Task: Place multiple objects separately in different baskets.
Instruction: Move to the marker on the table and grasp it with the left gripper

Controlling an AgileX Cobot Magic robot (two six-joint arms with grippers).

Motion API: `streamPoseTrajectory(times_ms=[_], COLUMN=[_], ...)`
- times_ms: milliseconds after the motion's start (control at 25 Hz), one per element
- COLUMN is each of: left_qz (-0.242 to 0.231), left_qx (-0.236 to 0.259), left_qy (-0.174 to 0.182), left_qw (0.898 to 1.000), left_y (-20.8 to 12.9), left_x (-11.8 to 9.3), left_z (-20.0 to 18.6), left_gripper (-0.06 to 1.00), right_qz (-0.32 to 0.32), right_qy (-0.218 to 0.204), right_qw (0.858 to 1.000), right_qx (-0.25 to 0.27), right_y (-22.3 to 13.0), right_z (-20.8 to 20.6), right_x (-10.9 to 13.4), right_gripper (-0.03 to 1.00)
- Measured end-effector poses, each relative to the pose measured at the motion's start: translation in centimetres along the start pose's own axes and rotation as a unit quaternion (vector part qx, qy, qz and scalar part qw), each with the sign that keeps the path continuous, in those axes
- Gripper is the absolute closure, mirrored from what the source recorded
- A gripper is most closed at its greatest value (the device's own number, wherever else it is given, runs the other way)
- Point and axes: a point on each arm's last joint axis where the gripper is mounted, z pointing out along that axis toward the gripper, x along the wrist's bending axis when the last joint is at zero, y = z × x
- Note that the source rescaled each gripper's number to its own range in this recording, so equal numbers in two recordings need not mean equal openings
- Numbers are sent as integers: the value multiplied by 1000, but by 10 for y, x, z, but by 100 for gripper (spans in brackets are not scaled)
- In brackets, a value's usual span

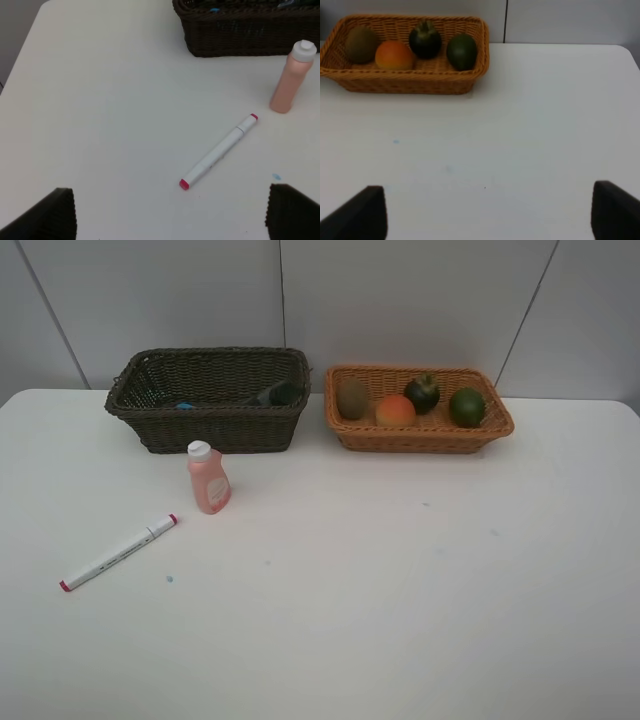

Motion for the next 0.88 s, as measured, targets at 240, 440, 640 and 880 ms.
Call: streamPoseTrajectory(times_ms=[240,440,640,880], left_qz=[0,0,0,0], left_qx=[0,0,0,0], left_qy=[0,0,0,0], left_qw=[1000,1000,1000,1000], left_y=[0,0,0,0], left_x=[0,0,0,0], left_z=[0,0,0,0], left_gripper=[-6,-6,-6,-6], right_qz=[-3,-7,-7,-7], right_qy=[-5,-13,-13,-13], right_qw=[1000,1000,1000,1000], right_qx=[0,0,0,0], right_y=[0,0,0,0], right_z=[0,0,0,0], right_x=[-1,-2,-2,-2], right_gripper=[-2,-2,-2,-2])
